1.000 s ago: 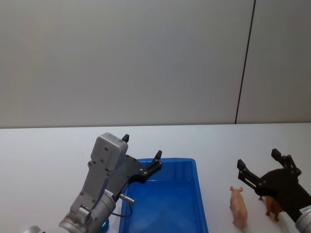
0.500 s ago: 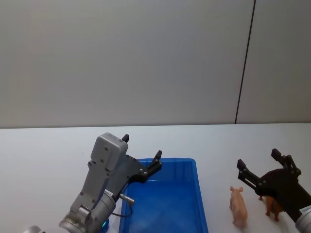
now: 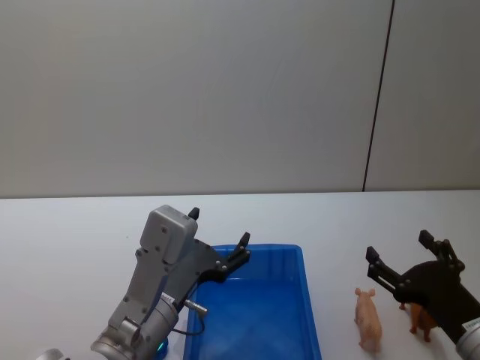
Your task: Pick up the two dolls from the table and place them into the box.
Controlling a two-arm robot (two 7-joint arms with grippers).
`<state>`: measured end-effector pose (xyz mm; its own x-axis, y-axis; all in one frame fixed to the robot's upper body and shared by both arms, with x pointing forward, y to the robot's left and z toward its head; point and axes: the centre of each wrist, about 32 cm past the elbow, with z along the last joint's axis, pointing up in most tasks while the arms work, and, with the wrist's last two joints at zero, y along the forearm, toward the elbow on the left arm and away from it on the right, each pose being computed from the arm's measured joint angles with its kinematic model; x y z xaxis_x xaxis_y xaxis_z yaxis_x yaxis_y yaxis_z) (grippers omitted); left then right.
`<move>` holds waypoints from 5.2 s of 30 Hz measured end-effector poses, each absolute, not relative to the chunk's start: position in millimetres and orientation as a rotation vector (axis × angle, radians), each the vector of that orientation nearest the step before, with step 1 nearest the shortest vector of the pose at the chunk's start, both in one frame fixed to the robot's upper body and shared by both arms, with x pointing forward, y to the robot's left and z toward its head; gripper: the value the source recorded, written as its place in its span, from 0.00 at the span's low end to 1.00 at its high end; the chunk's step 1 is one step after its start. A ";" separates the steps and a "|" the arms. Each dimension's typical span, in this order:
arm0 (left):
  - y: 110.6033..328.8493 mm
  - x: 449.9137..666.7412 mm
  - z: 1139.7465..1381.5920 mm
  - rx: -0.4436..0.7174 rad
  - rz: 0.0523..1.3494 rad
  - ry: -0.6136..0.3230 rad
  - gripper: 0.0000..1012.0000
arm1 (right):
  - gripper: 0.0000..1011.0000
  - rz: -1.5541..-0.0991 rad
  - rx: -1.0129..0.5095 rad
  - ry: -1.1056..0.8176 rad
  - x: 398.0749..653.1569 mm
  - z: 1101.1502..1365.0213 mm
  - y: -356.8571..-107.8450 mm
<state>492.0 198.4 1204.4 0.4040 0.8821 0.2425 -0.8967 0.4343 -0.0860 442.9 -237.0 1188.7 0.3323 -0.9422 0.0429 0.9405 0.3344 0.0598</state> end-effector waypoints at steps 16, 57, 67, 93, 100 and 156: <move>198.4 492.0 1204.5 0.061 1.124 -0.268 0.99 | 0.99 -1.298 -0.022 -0.044 429.4 1186.9 -237.5; 198.4 492.0 1204.4 0.061 1.124 -0.268 0.99 | 0.98 -1.348 -0.169 0.115 449.1 1138.2 -269.1; 198.4 492.0 1204.4 0.061 1.124 -0.268 0.99 | 0.72 -1.362 -0.193 0.149 453.3 1131.7 -269.3; 198.4 492.0 1204.4 0.061 1.124 -0.268 0.99 | 0.38 -1.320 -0.099 0.066 452.7 1151.2 -257.0; 198.4 492.0 1204.4 0.061 1.124 -0.268 0.99 | 0.38 -1.241 -0.025 0.032 455.2 1160.8 -250.8; 198.4 492.0 1204.4 0.061 1.124 -0.268 0.99 | 0.99 -0.970 0.039 0.050 484.7 1144.5 -185.0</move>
<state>492.0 198.4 1204.4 0.4040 0.8820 0.2425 -0.8966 0.4343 -0.0859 484.7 -185.0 1144.5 0.5645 -0.8233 -0.0595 0.8251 0.5649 0.0105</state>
